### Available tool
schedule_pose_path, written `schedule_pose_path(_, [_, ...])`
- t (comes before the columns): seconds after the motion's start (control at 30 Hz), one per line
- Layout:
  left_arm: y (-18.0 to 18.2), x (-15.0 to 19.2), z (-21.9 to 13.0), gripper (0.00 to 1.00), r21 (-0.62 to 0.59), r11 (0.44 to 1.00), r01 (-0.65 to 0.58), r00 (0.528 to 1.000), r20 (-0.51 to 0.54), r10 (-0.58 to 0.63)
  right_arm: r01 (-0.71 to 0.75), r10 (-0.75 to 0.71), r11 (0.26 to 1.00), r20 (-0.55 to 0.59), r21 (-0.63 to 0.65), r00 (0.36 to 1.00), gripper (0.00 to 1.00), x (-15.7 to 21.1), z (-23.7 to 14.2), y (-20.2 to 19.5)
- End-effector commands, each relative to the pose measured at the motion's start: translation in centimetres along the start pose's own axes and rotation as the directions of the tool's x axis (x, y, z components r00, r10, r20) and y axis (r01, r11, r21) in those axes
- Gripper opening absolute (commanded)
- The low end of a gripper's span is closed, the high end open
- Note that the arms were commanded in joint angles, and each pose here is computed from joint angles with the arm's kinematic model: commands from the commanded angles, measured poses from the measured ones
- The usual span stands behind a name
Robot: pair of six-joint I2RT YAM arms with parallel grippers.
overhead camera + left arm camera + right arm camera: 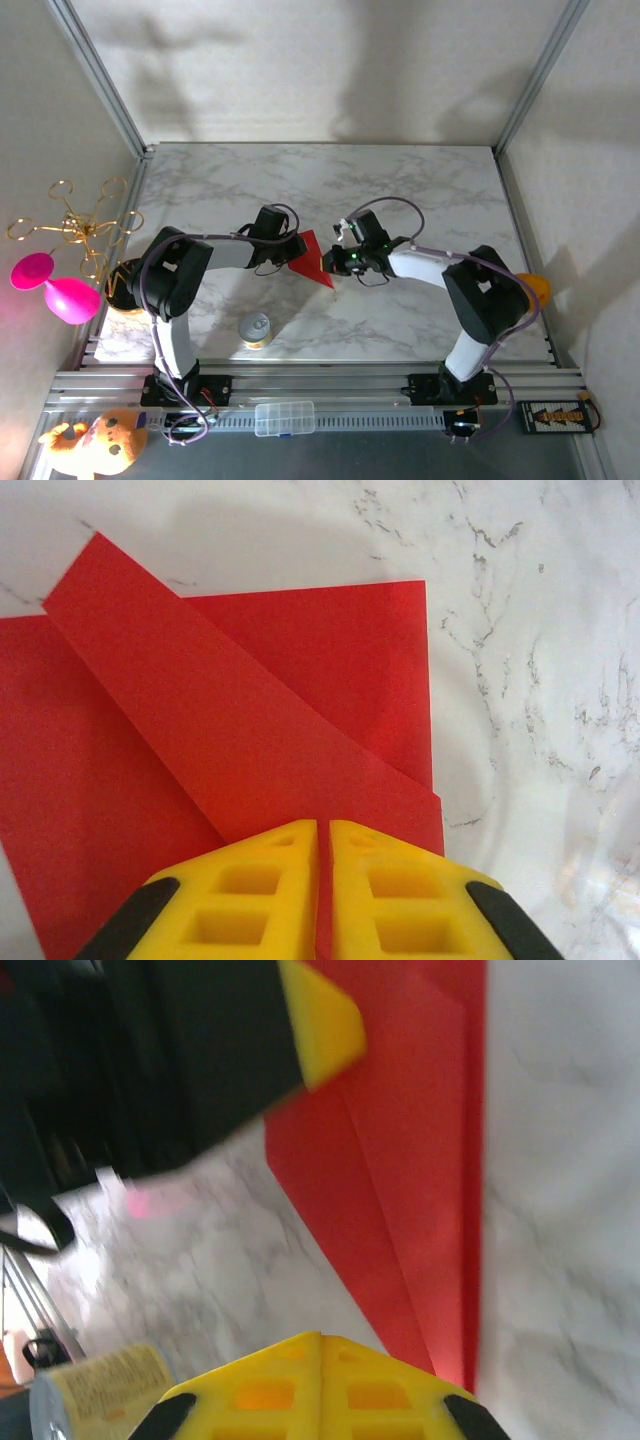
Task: Fold a paper plane with a square sheet of paper (pick it up from the middle)
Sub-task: Fourth fold the wing at the center of the table, then turn over the paper at the center of the table.
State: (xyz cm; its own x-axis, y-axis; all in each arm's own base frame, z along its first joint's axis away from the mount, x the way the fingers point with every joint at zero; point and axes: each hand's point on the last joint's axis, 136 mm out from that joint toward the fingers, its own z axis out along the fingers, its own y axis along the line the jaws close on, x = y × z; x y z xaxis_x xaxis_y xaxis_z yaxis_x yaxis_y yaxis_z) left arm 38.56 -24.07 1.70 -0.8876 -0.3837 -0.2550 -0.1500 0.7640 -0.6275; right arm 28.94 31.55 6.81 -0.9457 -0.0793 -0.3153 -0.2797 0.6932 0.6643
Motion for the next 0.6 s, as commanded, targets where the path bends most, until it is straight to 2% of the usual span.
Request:
schedule_pose_path(0.0, [3.2,1.4,0.7,0.12,-0.101,0.995,0.008,0.999,-0.046,-0.012,0.021,-0.02,0.999,-0.025,0.025,0.999,0.07,-0.6,1.7,-0.9])
schedule_pose_path(0.33, [1.6,0.9,0.5,0.13,-0.06,0.998,-0.015,0.999,-0.038,0.013,-0.026,0.043,0.988,-0.107,0.154,0.993,0.07,2.3,3.8,-5.2])
schedule_pose_path(0.57, [3.0,-1.3,0.2,0.17,-0.129,0.991,-0.039,0.999,0.008,0.041,-0.041,0.087,0.963,-0.161,0.268,0.983,0.06,5.2,3.6,-8.4])
